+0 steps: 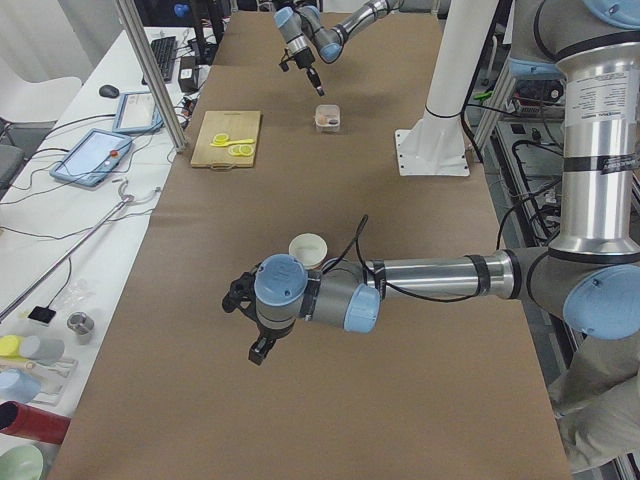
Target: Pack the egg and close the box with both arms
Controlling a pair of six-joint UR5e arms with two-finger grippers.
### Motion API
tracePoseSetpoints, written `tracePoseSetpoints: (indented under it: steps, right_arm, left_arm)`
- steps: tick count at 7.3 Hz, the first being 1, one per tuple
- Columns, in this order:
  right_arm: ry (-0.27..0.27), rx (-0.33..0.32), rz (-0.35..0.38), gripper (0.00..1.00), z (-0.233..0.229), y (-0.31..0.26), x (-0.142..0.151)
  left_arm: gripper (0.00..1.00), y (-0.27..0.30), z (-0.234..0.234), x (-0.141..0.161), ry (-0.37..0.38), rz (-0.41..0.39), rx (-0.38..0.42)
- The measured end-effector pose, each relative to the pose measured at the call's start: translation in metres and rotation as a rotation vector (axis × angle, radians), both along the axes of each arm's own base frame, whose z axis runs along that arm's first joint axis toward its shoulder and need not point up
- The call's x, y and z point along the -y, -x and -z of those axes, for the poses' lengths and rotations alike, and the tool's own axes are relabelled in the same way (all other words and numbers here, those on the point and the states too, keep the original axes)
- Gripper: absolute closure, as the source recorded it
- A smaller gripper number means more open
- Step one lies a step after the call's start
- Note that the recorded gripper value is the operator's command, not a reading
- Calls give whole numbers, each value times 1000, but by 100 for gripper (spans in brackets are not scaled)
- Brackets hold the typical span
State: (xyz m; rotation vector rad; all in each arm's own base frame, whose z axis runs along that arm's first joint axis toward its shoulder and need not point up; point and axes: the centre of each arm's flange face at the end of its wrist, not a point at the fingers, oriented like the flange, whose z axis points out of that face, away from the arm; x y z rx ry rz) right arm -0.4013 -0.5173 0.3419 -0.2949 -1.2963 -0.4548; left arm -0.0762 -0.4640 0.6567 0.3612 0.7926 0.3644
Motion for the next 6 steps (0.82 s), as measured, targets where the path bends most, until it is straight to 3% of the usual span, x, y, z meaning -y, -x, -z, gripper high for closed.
tracePoseSetpoints:
  steps: [1, 3, 4, 6]
  right_arm:
    - [0, 2, -10, 60, 10, -2, 2]
    - [-5, -8, -79, 12, 15, -29, 19]
    - [-2, -23, -125, 1, 7, -49, 31]
    - [5, -70, -215, 1, -21, -88, 47]
  left_arm:
    - [3, 0, 0, -5, 0, 1, 0]
    - [3, 1, -1, -8, -6, -9, 3]
    - [3, 1, -3, -8, -14, -22, 6]
    - [3, 1, -3, -8, -25, -32, 9]
